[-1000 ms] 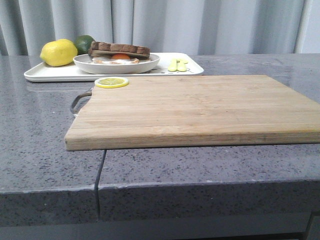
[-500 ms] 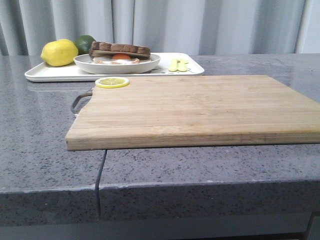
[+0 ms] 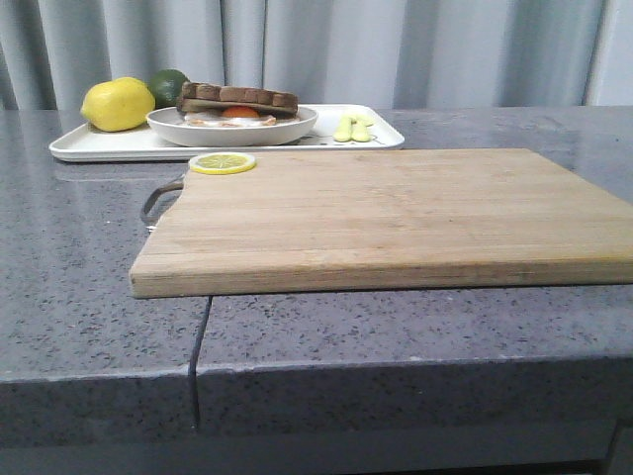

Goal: Place bread and move sandwich to tray

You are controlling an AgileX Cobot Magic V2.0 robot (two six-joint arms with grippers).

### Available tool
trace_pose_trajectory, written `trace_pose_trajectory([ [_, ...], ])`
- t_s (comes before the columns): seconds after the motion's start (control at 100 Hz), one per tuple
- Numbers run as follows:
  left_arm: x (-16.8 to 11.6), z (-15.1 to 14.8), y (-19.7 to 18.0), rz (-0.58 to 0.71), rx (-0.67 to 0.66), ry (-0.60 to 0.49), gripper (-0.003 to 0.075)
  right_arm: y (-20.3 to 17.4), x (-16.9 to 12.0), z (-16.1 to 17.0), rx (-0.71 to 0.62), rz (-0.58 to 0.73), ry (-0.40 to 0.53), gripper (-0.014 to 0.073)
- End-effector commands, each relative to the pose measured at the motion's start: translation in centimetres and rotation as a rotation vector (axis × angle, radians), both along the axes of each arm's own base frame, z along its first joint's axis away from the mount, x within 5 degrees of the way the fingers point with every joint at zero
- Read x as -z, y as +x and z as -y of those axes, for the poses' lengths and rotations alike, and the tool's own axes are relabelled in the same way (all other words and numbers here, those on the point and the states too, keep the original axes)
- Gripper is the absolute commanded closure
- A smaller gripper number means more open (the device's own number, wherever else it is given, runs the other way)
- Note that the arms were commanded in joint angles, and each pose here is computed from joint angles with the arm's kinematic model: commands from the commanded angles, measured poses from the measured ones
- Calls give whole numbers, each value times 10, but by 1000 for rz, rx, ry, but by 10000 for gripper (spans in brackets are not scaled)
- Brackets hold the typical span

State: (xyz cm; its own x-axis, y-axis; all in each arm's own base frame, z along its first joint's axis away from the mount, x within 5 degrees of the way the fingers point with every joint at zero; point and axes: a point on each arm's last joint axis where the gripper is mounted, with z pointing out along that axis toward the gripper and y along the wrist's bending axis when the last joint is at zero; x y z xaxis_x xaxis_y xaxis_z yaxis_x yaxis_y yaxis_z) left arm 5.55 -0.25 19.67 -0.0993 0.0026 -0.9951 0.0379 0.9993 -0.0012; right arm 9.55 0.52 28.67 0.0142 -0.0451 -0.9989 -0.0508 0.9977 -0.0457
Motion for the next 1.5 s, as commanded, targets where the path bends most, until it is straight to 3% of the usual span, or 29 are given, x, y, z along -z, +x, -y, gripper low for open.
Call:
trace_pose_trajectory([
  [0.0, -12, -1, -2, 117, -15, 0, 740, 0, -10, 3, 35, 42, -3, 665],
  [1.49, -3, -1, -1, 92, -17, 1, 740, 0, -10, 3, 35, 42, -6, 665],
])
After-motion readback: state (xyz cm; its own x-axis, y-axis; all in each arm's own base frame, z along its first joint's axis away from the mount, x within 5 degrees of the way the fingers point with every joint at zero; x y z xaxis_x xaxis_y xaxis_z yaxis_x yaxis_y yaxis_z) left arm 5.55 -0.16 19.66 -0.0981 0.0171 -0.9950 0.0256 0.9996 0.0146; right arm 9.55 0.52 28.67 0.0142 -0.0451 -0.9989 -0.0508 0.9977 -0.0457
